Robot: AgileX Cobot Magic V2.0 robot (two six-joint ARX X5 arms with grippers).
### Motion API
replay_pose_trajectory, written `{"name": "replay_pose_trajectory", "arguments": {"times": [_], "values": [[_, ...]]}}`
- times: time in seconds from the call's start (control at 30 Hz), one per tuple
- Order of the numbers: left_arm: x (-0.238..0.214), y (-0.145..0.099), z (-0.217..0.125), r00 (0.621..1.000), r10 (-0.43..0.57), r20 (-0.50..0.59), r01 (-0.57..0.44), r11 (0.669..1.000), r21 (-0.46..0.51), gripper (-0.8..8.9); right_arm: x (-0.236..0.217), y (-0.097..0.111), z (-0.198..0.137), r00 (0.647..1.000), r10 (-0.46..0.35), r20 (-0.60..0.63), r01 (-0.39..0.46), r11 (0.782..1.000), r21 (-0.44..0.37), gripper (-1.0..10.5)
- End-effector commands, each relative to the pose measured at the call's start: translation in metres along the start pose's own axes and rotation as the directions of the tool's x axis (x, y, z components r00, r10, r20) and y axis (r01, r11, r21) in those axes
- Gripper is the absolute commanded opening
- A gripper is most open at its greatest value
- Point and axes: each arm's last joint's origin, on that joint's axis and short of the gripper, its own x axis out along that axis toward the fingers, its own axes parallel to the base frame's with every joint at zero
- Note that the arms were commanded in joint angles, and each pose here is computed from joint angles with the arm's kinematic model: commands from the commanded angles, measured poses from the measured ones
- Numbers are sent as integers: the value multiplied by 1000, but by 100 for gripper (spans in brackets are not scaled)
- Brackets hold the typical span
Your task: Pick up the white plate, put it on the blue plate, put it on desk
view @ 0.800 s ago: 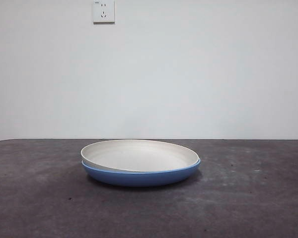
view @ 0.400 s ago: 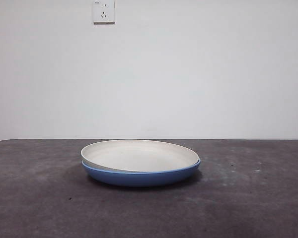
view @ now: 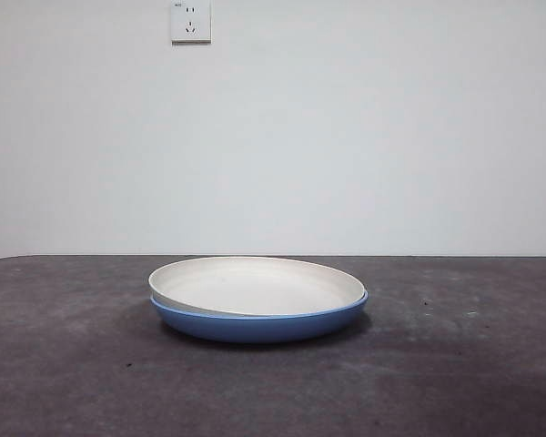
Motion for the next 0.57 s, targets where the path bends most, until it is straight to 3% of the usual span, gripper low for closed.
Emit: {"name": "replay_pose_trajectory", "arguments": {"times": [0.03,0.3,0.57], "values": [[2,0,-7,1000,1,-26,-1,1000,-11,10,-1,-1,-13,999,-39,-4,39,999,-6,8],[2,0,-7,1000,1,-26,-1,1000,-11,10,-1,-2,-43,995,-88,-43,89,996,1,8],[2,0,-7,1000,1,-26,-1,1000,-11,10,-1,-2,-68,993,-88,-83,90,996,28,8]]}}
